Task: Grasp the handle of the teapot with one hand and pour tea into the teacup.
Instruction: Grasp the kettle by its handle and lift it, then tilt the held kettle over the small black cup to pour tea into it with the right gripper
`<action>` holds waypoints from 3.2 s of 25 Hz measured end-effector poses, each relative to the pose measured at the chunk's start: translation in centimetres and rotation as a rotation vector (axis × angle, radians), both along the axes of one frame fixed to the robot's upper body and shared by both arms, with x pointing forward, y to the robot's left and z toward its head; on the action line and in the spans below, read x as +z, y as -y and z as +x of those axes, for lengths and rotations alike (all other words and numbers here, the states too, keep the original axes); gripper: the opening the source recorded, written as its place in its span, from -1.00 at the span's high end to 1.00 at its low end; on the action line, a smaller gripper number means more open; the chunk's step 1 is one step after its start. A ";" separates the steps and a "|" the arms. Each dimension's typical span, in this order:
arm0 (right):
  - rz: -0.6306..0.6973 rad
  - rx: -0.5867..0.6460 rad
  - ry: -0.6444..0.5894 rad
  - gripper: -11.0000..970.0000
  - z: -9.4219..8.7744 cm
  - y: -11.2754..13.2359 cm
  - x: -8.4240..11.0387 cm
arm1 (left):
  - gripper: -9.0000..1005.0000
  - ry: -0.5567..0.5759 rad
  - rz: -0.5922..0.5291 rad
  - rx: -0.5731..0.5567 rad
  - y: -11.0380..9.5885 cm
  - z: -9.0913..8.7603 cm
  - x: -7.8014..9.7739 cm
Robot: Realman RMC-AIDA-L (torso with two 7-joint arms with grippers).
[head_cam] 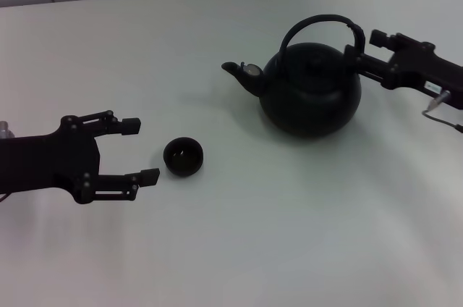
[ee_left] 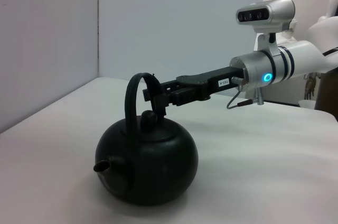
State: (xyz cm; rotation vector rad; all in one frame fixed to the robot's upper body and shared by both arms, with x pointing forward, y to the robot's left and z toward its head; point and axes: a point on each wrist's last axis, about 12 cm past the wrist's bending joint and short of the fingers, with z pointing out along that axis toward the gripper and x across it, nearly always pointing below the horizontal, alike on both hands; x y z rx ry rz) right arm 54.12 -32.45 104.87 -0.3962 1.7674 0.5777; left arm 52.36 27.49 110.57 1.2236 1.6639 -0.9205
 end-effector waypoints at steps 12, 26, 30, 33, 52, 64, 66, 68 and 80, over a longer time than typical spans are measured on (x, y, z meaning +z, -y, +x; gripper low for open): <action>-0.033 -0.061 -0.023 -0.44 1.5 -0.2 -0.2 | -0.72 0.010 0.010 0.011 0.2 0.5 0.1; -0.049 -0.065 -0.001 -0.30 1.6 -0.2 -0.2 | -0.72 0.015 0.009 0.010 0.5 0.7 0.2; -0.050 -0.069 -0.002 -0.16 1.6 -0.2 -0.3 | -0.72 0.017 0.009 0.011 0.5 0.8 0.2; -0.053 -0.074 -0.003 0.01 1.7 -0.1 -0.2 | -0.72 0.018 0.010 0.013 0.5 0.9 0.2; -0.072 -0.089 -0.004 0.78 2.5 -0.3 0.0 | -0.72 0.021 0.009 0.016 0.6 1.1 0.3; -0.098 -0.024 0.057 0.78 3.2 -1.4 0.8 | -0.72 0.021 0.008 0.020 0.5 1.0 0.3; -0.097 -0.019 0.061 0.77 3.4 -1.6 1.0 | -0.72 0.020 0.008 0.020 0.5 1.0 0.3; -0.095 -0.010 0.068 0.78 3.7 -1.9 1.2 | -0.72 0.019 0.008 0.022 0.4 1.0 0.3; -0.196 0.139 0.123 0.78 5.4 -4.0 3.2 | -0.72 0.018 0.011 0.031 0.2 0.9 0.2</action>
